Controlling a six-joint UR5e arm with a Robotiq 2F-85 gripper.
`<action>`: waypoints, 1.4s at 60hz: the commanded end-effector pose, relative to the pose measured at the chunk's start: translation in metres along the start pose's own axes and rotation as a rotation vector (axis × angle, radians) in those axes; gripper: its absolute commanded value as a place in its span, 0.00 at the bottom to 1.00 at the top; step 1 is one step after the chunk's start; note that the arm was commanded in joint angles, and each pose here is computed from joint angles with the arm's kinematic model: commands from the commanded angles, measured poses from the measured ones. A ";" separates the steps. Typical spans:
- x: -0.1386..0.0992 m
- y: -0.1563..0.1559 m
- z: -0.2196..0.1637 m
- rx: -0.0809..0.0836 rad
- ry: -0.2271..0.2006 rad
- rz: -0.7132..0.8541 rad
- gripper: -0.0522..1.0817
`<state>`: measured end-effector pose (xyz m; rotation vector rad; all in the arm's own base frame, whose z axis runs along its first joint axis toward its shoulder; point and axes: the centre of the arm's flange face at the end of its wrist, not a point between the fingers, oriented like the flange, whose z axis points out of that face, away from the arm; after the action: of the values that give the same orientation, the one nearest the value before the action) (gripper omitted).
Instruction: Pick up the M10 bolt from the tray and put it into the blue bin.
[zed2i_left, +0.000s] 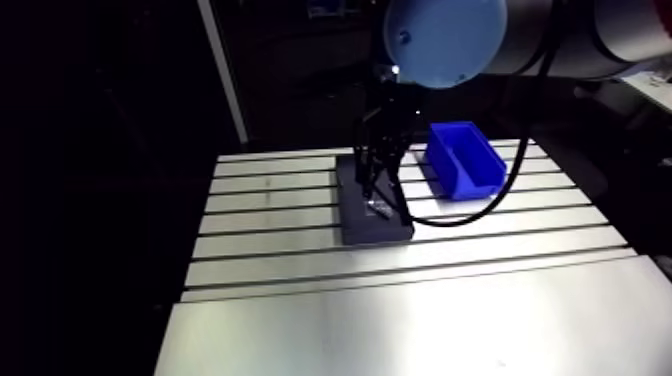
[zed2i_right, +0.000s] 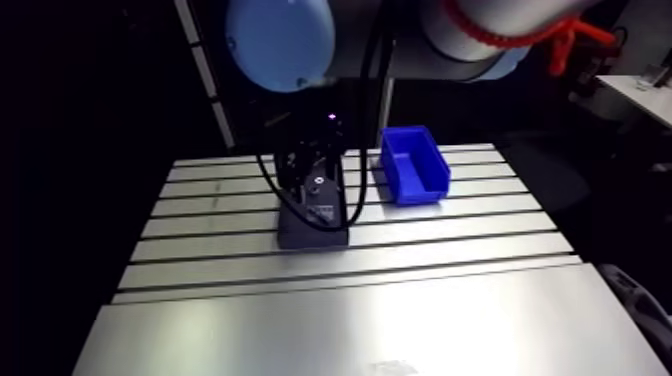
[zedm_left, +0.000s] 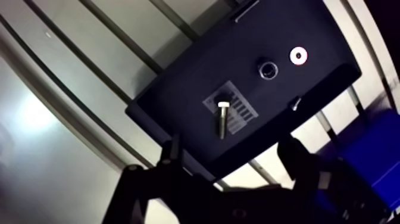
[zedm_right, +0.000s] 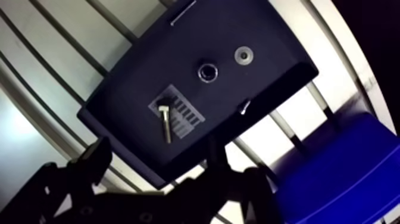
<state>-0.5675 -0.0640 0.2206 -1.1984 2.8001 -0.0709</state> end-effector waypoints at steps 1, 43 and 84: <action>0.000 -0.001 0.018 0.004 -0.008 -0.001 0.32; 0.002 0.001 0.042 0.034 -0.032 -0.003 0.48; 0.004 0.000 0.047 0.010 -0.021 -0.009 0.52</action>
<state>-0.5664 -0.0662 0.1739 -1.2005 2.7748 -0.0730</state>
